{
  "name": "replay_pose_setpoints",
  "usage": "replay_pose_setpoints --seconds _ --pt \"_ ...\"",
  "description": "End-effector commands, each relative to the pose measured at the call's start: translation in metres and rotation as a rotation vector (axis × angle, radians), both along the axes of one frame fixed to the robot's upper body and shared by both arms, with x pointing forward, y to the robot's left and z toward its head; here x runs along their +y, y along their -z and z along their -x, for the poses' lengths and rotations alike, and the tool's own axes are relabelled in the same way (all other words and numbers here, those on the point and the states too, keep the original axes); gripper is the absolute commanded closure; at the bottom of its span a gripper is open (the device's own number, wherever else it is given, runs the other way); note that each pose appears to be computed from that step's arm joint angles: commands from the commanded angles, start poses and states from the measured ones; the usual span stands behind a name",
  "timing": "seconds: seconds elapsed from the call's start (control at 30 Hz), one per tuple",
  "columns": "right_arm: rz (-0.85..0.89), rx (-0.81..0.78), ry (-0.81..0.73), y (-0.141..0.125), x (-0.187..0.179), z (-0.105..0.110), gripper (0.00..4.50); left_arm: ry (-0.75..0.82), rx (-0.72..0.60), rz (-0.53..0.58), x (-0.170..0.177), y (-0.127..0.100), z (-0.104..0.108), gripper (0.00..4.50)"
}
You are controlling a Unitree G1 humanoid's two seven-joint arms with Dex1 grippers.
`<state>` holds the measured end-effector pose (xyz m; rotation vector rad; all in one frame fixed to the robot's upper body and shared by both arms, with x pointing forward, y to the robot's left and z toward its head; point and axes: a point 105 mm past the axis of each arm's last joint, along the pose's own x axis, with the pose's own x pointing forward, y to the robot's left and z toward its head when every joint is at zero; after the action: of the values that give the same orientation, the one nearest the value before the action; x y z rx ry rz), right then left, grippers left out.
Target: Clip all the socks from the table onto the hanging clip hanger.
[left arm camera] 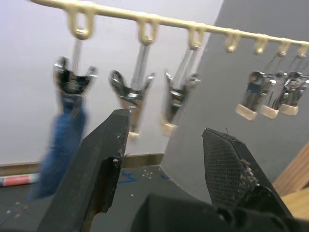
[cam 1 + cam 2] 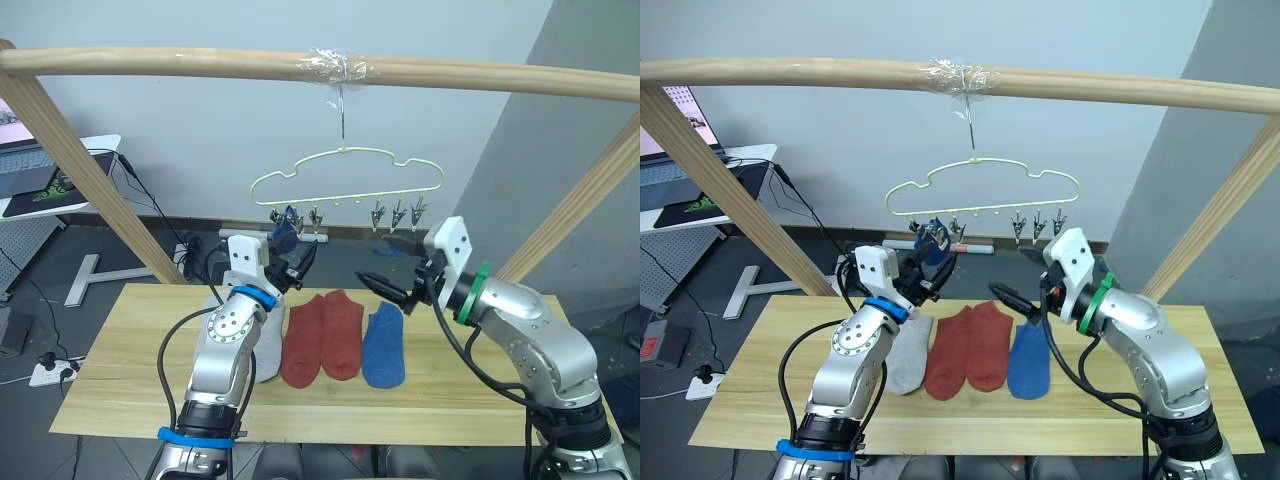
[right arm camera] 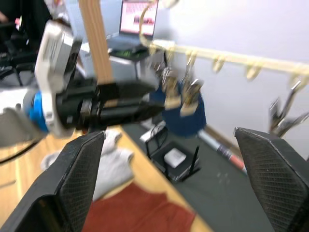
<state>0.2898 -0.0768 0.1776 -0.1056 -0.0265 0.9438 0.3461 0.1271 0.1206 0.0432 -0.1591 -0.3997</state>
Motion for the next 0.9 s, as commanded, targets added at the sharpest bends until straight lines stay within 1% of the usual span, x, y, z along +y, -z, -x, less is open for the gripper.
replay_pose_setpoints --seconds 0.03,0.17,0.33,0.73,0.9 --pt "-0.017 -0.08 -0.031 -0.021 0.001 0.005 0.0 -0.012 -0.037 0.007 0.003 -0.008 -0.003 1.8" --pt "-0.019 -0.092 -0.018 -0.023 0.0 0.003 0.0 -0.019 -0.043 0.033 -0.001 -0.009 -0.013 1.8" --pt "-0.031 -0.097 -0.008 -0.026 -0.002 0.001 0.0 -0.02 -0.049 0.049 -0.007 -0.01 -0.018 1.8" --pt "-0.044 -0.105 0.013 -0.029 -0.005 -0.001 0.0 -0.001 -0.055 0.049 -0.013 -0.008 -0.014 1.8" --pt "-0.046 -0.112 0.009 -0.03 -0.004 -0.002 0.0 -0.024 -0.075 0.051 -0.014 -0.013 -0.018 1.8"
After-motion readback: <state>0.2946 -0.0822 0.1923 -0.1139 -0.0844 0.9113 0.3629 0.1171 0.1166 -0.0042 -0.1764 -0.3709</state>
